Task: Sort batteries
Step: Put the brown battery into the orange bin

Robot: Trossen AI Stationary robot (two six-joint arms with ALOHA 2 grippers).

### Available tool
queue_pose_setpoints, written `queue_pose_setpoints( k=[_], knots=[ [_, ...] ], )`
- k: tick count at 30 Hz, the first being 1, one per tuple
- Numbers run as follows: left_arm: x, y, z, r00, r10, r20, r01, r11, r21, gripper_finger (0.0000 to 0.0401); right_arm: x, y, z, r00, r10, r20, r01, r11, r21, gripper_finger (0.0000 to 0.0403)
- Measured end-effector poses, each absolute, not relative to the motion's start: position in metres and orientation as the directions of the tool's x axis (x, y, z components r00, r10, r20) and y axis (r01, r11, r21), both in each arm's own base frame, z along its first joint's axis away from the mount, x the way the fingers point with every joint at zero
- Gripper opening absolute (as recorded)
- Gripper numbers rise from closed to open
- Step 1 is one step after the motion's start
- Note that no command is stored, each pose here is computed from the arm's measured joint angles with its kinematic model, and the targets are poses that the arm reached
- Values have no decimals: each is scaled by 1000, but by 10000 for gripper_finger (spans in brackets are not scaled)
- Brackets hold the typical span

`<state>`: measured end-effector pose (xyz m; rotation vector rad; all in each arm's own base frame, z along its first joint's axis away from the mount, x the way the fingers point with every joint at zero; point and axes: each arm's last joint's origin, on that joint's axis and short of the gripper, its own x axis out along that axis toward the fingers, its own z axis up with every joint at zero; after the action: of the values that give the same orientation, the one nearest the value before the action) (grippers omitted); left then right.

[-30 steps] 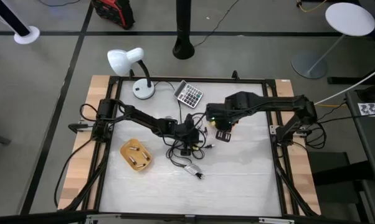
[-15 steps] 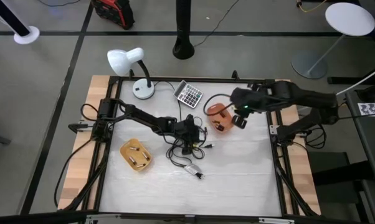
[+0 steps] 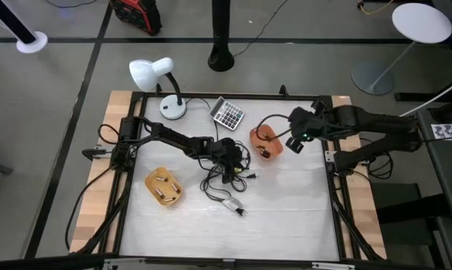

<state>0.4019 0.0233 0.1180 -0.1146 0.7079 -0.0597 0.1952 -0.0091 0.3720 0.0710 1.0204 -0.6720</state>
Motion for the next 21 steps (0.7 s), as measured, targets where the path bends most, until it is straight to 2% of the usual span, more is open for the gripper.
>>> queue_pose_setpoints(
  k=[6,11,16,21],
  knots=[
    [415,26,136,794,-141,-591,59,986,-157,26,187,-9,336,353,-484,-801,552,798,-239,120],
    [429,31,157,838,-130,-530,91,991,-101,28,179,-10,310,393,-483,-782,565,798,-209,120],
    [438,49,172,874,57,-482,-24,997,76,33,174,-9,291,440,-469,-765,585,796,-151,120],
    [445,67,167,911,117,-396,-68,989,134,34,175,-9,279,457,-448,-768,580,805,-125,120]
  ],
)
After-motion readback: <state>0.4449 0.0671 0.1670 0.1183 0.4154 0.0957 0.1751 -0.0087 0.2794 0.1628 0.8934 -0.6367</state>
